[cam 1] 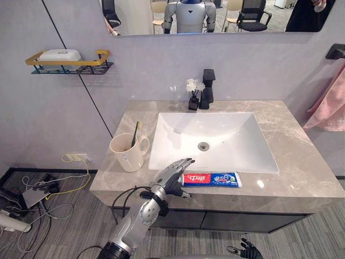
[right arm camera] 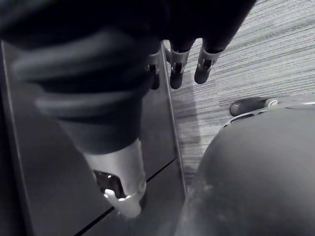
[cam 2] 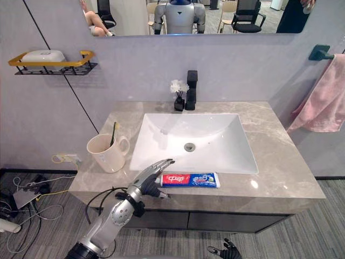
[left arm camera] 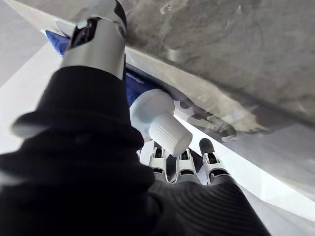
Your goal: Organize washtable
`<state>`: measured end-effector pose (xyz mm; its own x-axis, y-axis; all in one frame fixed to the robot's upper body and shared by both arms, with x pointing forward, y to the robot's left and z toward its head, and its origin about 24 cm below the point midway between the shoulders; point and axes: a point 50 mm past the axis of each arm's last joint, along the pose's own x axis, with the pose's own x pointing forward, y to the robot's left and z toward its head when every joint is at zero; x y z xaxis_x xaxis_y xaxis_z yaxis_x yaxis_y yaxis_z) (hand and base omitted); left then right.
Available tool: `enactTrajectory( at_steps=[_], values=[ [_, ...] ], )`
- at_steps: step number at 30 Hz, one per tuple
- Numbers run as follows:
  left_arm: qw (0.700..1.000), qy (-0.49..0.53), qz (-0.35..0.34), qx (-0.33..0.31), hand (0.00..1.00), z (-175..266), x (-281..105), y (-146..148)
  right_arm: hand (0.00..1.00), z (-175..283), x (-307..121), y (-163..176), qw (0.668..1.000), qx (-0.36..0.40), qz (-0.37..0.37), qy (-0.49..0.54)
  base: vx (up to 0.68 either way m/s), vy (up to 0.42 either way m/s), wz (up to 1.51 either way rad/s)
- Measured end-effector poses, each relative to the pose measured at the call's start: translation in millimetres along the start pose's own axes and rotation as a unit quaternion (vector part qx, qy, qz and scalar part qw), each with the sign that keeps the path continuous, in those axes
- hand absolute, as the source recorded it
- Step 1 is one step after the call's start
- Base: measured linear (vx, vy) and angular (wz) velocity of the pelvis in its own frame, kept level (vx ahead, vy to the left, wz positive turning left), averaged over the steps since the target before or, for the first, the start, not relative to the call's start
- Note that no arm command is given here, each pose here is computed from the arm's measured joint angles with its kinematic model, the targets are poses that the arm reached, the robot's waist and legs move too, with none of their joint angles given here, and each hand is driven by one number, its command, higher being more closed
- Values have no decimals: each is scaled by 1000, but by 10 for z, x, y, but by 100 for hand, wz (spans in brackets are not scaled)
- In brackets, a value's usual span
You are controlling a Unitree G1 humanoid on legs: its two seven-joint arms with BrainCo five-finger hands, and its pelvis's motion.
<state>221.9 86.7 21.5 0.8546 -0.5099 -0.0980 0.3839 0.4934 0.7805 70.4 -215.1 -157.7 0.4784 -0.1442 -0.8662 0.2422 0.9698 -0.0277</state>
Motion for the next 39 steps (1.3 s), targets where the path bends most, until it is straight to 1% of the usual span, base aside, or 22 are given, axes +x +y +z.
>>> enactTrajectory(
  at_steps=[7, 17, 20, 39],
  values=[
    [1000, 12, 8, -21, 0, -36, -25, 4, 0, -5, -2, -2, 1000, 0, 0, 1, 0, 0, 0],
    [995, 29, 22, -92, 0, -89, -43, 33, 0, -45, -10, -11, 1000, -3, -1, 14, 0, 0, 0],
    [994, 34, 25, -101, 0, -112, -49, 49, 0, -48, -11, -16, 1000, -3, -1, 15, 0, 0, 0],
    [994, 40, 24, -94, 0, -130, -53, 56, 0, -57, -13, -15, 1000, -14, 0, 17, 0, 0, 0]
  ],
)
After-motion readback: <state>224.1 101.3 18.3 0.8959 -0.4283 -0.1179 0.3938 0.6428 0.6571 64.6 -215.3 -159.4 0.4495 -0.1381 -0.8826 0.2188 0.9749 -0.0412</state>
